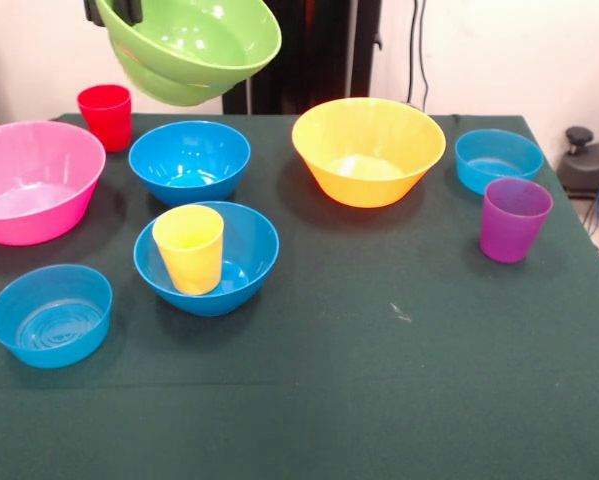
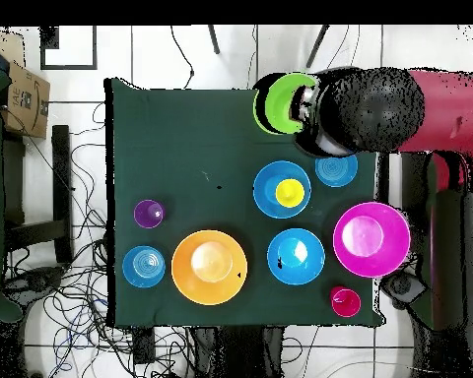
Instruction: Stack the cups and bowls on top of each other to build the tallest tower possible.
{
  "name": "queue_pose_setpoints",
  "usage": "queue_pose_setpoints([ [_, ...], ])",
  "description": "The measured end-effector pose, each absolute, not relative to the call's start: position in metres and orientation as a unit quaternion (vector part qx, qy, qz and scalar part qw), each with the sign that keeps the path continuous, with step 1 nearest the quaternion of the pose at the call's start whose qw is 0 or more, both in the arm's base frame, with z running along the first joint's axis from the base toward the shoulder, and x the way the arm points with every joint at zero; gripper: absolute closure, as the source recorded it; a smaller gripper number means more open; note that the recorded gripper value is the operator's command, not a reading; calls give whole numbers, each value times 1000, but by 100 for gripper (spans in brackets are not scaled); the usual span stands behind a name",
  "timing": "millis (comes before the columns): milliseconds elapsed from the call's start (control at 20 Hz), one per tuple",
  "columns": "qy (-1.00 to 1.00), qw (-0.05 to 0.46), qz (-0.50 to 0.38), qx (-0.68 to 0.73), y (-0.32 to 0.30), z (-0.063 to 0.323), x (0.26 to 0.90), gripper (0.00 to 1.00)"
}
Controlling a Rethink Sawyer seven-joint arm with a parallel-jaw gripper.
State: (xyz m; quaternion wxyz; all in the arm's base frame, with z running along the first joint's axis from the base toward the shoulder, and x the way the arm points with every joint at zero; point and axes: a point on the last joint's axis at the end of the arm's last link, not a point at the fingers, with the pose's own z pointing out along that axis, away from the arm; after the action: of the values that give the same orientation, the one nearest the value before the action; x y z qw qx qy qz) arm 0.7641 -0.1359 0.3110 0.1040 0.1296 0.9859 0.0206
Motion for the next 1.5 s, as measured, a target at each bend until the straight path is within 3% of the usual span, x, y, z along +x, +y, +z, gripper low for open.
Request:
queue_pose_setpoints([
  [1500, 981, 142, 14, 131, -141, 300, 769, 100],
])
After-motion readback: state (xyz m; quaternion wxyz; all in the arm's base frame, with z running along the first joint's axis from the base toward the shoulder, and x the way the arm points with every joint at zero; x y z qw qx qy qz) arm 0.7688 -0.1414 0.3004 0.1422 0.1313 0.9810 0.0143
